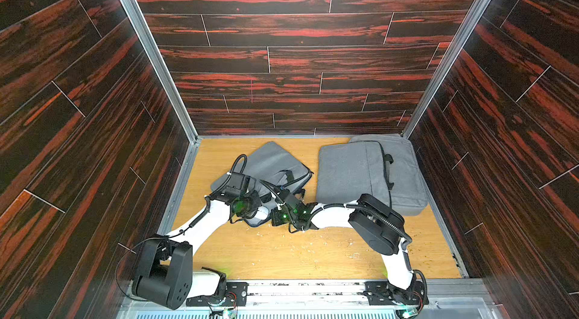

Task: Put the mouse into the laptop bag
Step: Place the mouse in the zippered laptop bag, then close the zippered laptop bag at the center of the board.

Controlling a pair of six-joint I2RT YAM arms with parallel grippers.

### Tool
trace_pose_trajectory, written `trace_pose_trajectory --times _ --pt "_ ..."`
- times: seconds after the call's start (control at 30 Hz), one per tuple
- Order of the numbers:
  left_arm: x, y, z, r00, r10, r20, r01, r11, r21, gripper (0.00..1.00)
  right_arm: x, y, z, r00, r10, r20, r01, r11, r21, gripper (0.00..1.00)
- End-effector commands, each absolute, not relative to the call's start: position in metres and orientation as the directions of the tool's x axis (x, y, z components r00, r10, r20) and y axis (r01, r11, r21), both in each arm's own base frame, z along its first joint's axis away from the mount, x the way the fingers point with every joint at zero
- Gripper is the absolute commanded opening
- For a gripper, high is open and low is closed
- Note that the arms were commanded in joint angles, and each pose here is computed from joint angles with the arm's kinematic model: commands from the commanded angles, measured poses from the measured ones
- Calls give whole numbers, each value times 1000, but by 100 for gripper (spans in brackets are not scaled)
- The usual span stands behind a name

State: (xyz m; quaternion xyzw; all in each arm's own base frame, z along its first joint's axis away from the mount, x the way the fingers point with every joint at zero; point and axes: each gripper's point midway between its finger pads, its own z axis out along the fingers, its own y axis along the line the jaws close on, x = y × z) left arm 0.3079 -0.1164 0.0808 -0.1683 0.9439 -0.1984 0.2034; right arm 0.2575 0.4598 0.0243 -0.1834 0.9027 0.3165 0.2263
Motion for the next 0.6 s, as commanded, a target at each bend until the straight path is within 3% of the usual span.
trace_pose_trajectory --times 0.0,0.3,0.57 --pt "302 -118 77 -872 -391 -295 -238 864 -443 0 247 484 24 -851 -189 -490 -472 684 556 0" --pt "301 -121 72 -874 -397 -280 -244 857 -454 0 246 522 45 -829 -202 -522 -522 615 591 1" --pt "297 -118 70 -872 -399 -282 -248 858 -449 0 249 480 45 -796 -199 -571 -524 698 488 0"
